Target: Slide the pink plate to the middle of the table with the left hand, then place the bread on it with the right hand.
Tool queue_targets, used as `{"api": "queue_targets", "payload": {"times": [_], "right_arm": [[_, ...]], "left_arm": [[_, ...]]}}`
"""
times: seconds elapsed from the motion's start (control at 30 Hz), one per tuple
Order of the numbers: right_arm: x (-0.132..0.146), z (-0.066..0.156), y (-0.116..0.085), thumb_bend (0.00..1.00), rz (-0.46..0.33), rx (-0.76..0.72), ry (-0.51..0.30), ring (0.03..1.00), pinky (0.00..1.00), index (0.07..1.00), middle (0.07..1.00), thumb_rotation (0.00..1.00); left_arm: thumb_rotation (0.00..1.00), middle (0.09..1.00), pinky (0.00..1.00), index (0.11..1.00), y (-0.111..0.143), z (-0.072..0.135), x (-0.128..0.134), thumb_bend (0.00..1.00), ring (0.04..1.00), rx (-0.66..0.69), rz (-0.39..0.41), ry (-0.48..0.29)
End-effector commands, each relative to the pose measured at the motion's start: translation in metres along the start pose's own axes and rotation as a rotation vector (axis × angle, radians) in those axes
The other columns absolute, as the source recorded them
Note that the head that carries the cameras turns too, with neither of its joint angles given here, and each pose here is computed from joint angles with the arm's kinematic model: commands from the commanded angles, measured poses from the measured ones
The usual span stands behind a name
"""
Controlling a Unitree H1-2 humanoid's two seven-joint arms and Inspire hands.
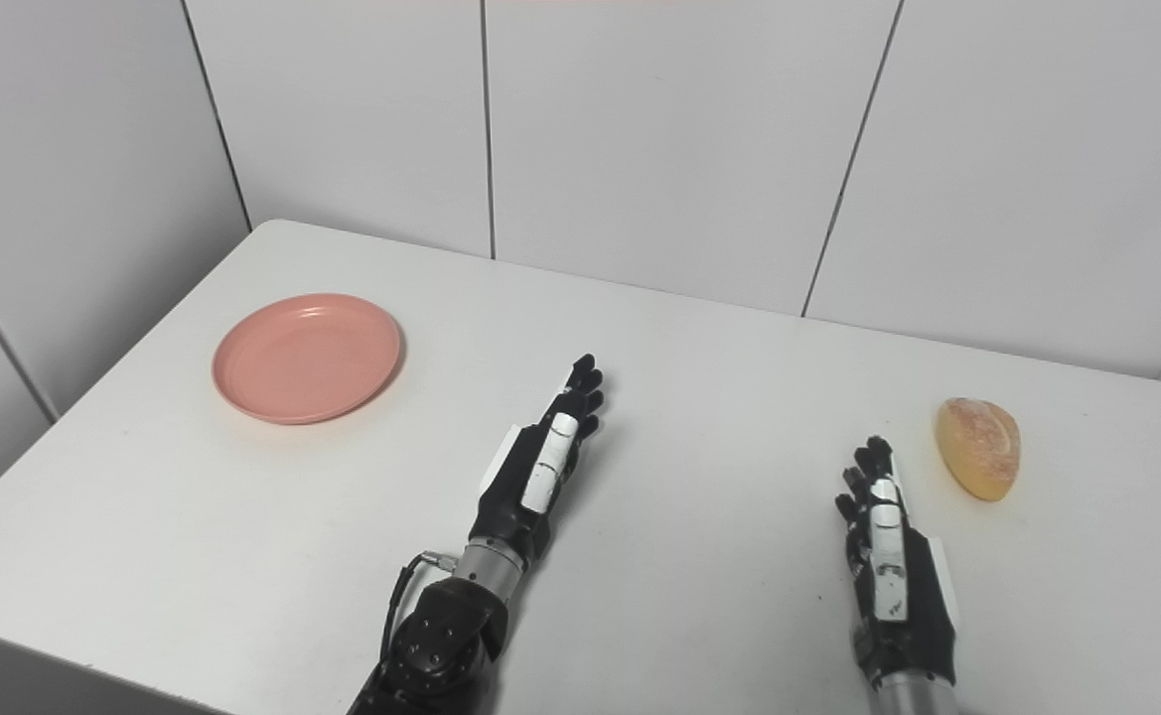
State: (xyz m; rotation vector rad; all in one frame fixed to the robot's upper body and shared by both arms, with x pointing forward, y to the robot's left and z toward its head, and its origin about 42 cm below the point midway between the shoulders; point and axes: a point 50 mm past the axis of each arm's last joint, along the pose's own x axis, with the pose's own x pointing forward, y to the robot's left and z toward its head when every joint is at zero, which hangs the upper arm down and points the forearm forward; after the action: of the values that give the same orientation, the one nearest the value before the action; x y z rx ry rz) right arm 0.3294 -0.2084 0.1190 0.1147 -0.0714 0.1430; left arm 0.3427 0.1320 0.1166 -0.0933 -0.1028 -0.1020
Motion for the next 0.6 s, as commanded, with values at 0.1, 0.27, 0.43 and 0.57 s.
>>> {"api": "queue_targets", "payload": {"times": [0.1, 0.27, 0.43, 0.57], "right_arm": [[-0.003, 0.004, -0.002, 0.72, -0.005, -0.010, -0.037, 1.000, 1.00, 1.000, 1.000, 1.00], [-0.003, 0.004, 0.000, 0.71, 0.005, -0.013, -0.036, 1.000, 1.00, 1.000, 1.000, 1.00], [0.000, 0.002, 0.002, 0.72, 0.012, -0.016, -0.046, 1.000, 1.00, 1.000, 1.000, 1.00], [0.002, 0.003, 0.005, 0.73, 0.015, -0.015, -0.047, 1.000, 1.00, 1.000, 1.000, 0.99]], "left_arm": [[1.00, 1.000, 1.00, 1.000, 0.018, 0.034, 0.017, 0.75, 1.000, -0.043, 0.050, -0.075], [1.00, 1.000, 1.00, 1.000, 0.042, 0.057, 0.025, 0.82, 1.000, -0.051, 0.036, -0.079], [1.00, 0.993, 0.98, 0.994, 0.068, 0.075, 0.031, 0.81, 0.994, -0.073, 0.076, -0.121], [1.00, 0.958, 0.97, 0.949, 0.089, 0.087, 0.034, 0.83, 0.970, -0.094, 0.104, -0.157]]}}
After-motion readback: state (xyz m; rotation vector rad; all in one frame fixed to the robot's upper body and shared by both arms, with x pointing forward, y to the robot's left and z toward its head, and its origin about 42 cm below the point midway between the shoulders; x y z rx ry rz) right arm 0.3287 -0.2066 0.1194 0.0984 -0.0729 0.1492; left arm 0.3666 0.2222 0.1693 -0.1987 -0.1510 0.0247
